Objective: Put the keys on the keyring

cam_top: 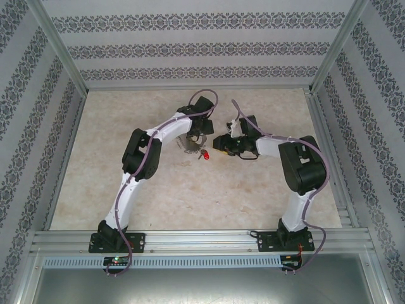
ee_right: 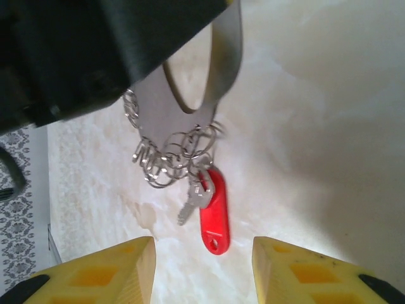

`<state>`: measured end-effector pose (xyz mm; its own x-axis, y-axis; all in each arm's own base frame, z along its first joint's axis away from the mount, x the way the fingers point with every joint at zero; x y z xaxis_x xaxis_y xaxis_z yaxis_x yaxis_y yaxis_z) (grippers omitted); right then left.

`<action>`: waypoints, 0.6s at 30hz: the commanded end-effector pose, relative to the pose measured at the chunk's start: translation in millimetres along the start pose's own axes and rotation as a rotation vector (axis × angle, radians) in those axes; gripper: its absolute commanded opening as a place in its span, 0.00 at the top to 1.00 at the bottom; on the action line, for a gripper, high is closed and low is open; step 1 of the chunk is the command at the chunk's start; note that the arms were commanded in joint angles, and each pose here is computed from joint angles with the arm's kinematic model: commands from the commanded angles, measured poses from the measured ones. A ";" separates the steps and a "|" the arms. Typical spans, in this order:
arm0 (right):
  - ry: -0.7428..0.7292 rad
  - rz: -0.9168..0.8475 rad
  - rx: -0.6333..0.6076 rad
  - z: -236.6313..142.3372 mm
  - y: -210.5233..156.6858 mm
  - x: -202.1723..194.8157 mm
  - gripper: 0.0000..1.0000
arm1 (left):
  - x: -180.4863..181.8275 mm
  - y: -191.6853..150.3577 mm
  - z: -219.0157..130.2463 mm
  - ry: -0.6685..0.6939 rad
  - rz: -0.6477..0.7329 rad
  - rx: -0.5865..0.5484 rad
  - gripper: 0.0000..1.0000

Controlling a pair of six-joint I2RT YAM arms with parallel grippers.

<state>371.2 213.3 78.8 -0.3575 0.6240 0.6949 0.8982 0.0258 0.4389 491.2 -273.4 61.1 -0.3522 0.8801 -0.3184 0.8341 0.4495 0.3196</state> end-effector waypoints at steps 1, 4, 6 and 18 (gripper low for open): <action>0.000 -0.014 -0.019 -7.6 2.0 7.5 0.54 | 16.4 -0.1 2.6 0.094 0.022 0.005 0.19; 0.013 -0.022 -0.028 -7.1 7.6 12.7 0.53 | 14.4 3.3 -2.8 0.083 0.034 -0.007 0.06; 0.015 -0.023 -0.028 -5.6 10.4 13.5 0.51 | 10.5 7.7 -9.2 0.057 0.037 -0.018 0.00; -0.014 -0.063 -0.109 -38.3 22.9 25.7 0.35 | -37.2 33.1 -89.2 -0.214 0.134 -0.054 0.00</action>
<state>373.9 209.1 111.7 -0.3933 0.6223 0.6768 0.8636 -0.0025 0.5042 490.1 -273.1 100.2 -0.2420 0.9039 -0.3527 0.8604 0.3679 0.3526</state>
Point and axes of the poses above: each hand's point on the last joint's axis, 136 mm out from that joint toward the fingers, its own z axis out along the fingers, its own x axis along the line the jaws close on, y = z × x, the point moved 3 cm from there along -z, back along the fingers, and after that the axes turned 15 degrees about -z, right-handed, at the moved point
